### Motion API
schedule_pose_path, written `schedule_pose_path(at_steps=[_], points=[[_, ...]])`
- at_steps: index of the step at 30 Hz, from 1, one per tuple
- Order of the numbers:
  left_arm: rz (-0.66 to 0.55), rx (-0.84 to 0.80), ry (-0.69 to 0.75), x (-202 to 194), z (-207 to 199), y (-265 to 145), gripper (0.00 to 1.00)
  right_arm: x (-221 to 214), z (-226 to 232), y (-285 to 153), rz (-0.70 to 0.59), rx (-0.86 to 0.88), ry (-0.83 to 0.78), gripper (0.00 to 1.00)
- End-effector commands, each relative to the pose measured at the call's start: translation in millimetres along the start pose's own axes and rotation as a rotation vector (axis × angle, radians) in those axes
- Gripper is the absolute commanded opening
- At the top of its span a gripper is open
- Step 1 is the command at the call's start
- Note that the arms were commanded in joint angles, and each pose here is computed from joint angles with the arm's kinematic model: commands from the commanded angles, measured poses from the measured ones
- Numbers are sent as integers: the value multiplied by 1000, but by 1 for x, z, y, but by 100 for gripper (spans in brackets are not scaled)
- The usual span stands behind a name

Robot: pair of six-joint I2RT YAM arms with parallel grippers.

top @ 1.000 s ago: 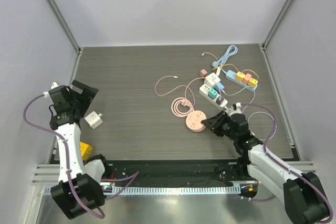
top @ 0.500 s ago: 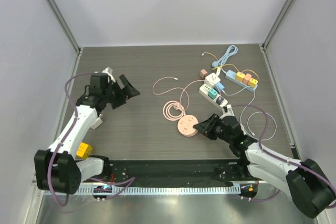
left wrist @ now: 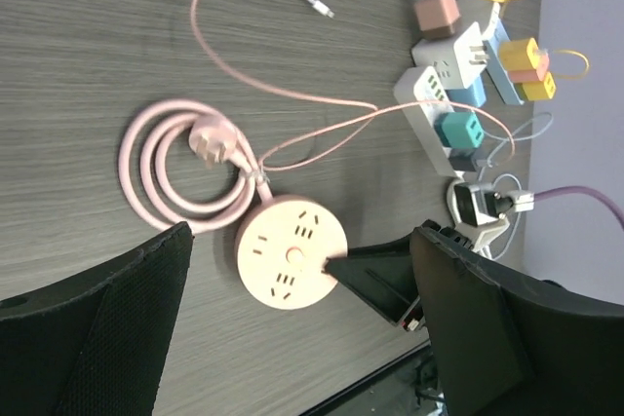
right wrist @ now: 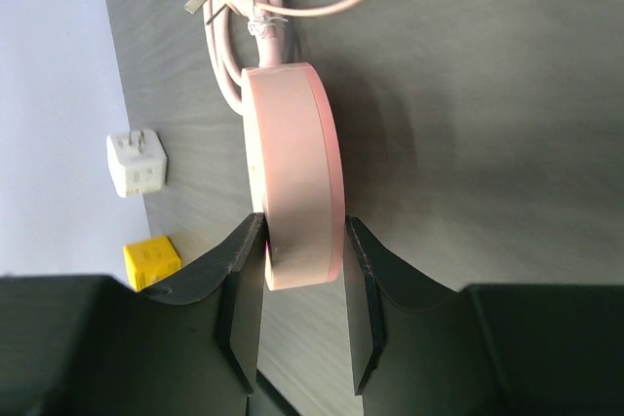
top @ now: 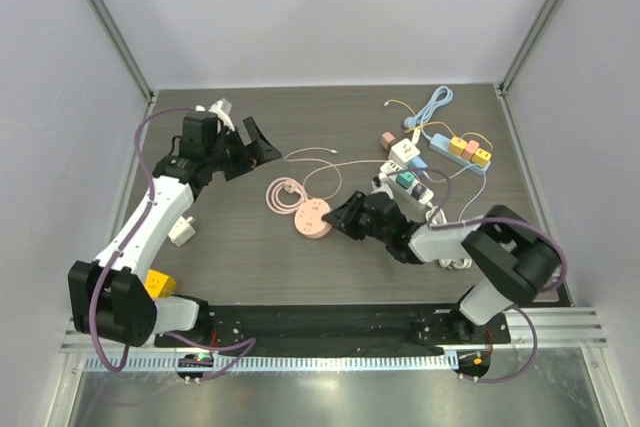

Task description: Pull the plug off the socket

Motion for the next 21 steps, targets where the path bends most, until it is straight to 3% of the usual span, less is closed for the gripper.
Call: schedule_pose_path(at_steps=[1, 8, 13, 21], points=[[-77, 54, 29, 5, 17, -18, 93, 12, 22, 29, -77, 5, -52, 1], [-99, 61, 3, 2, 25, -22, 93, 13, 61, 85, -89, 23, -64, 1], [-185, 66, -56, 11, 38, -30, 93, 18, 87, 122, -127, 74, -43, 1], [-229, 89, -76, 17, 48, -39, 93, 11, 140, 166, -243, 197, 4, 1]])
Point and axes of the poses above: each gripper's point midway between its finger pads, its own y axis out along the fingers, its own z axis along the line the jaws close on, x = y × z, the point moved 3 cm from there along -y, back along the fingers, and after that the axes turned 10 degrees about y, right-handed, at the moved point
